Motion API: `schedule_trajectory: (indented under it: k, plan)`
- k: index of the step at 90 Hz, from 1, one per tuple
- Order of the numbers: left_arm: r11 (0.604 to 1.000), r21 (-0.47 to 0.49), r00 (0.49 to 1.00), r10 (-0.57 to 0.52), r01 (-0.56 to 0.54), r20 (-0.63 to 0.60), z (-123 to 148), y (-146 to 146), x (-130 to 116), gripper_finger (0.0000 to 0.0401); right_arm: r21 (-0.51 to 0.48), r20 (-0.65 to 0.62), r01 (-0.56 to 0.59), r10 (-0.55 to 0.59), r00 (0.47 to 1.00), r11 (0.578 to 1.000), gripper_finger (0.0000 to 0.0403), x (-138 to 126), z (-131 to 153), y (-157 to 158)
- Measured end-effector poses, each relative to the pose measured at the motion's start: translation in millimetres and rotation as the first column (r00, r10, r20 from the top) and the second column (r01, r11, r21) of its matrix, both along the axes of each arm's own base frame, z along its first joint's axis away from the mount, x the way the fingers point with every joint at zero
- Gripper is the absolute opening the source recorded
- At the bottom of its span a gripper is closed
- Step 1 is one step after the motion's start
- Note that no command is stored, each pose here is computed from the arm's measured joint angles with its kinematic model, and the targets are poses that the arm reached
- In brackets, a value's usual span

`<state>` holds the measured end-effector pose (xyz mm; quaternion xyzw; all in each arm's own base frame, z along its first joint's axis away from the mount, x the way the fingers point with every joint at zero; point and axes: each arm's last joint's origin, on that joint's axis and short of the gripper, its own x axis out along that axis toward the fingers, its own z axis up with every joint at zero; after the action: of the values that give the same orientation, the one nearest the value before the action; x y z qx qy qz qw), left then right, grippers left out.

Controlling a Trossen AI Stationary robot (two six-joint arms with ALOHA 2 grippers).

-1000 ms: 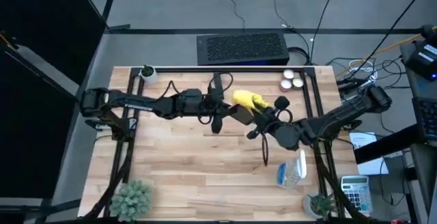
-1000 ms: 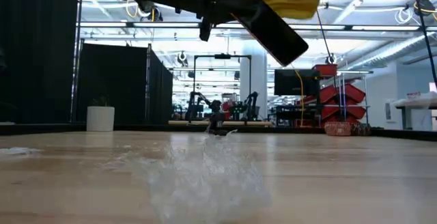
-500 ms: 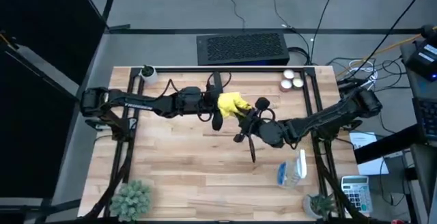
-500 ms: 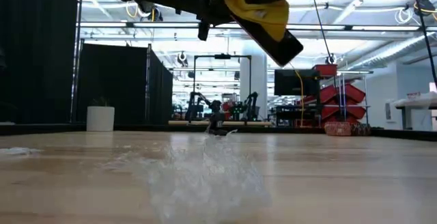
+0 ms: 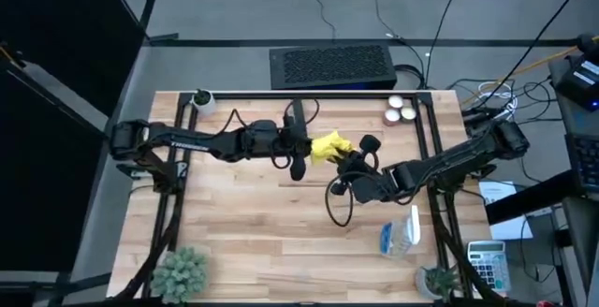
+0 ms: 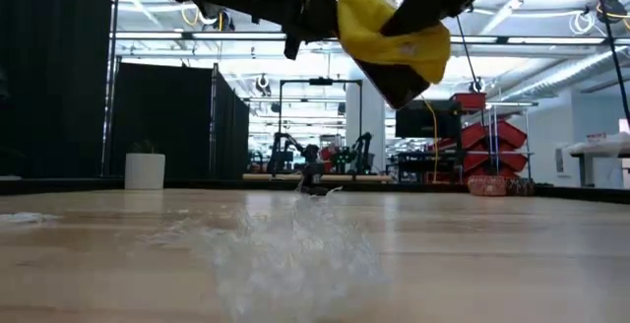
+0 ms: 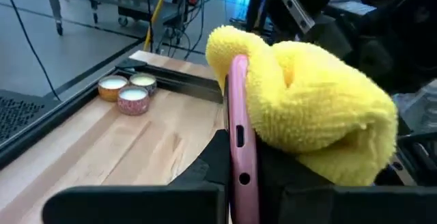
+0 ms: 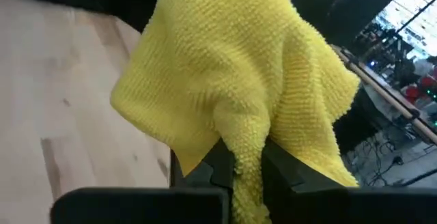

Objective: Apply microfiber cloth
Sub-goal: Wipe the cellphone with a yellow microfiber cloth

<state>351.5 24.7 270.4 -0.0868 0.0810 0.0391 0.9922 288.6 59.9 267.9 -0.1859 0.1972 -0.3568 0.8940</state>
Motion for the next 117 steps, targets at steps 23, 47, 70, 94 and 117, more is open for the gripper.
schedule_trajectory:
  k: [23,47,70,94,117]
  plan:
    - [1.0,-0.007,1.0,0.01,-0.01,-0.005,-0.5,-1.3,0.4,0.001,-0.018,0.086,-0.069,0.071,0.994,0.997,0.0015,10.6,15.6,-13.8]
    - [1.0,-0.01,1.0,-0.001,0.001,-0.03,-6.3,-1.6,1.7,0.001,0.015,0.124,-0.13,0.127,0.984,0.991,0.0015,19.3,11.0,-13.4]
    - [1.0,0.021,0.998,0.01,-0.008,-0.055,-4.9,-1.4,-2.3,0.001,0.124,-0.052,-0.037,0.044,0.998,0.992,0.0015,6.0,-12.6,-14.5]
    - [0.998,0.064,0.998,0.015,-0.019,0.061,27.2,-3.2,-16.2,0.001,0.207,-0.197,0.074,-0.032,0.98,0.976,0.0015,-19.5,-37.8,-1.2]
    - [0.999,0.046,0.998,0.025,-0.027,0.055,27.7,-4.1,-17.3,0.001,0.205,0.027,-0.125,0.122,0.992,0.971,0.0015,-5.9,-15.2,25.3]
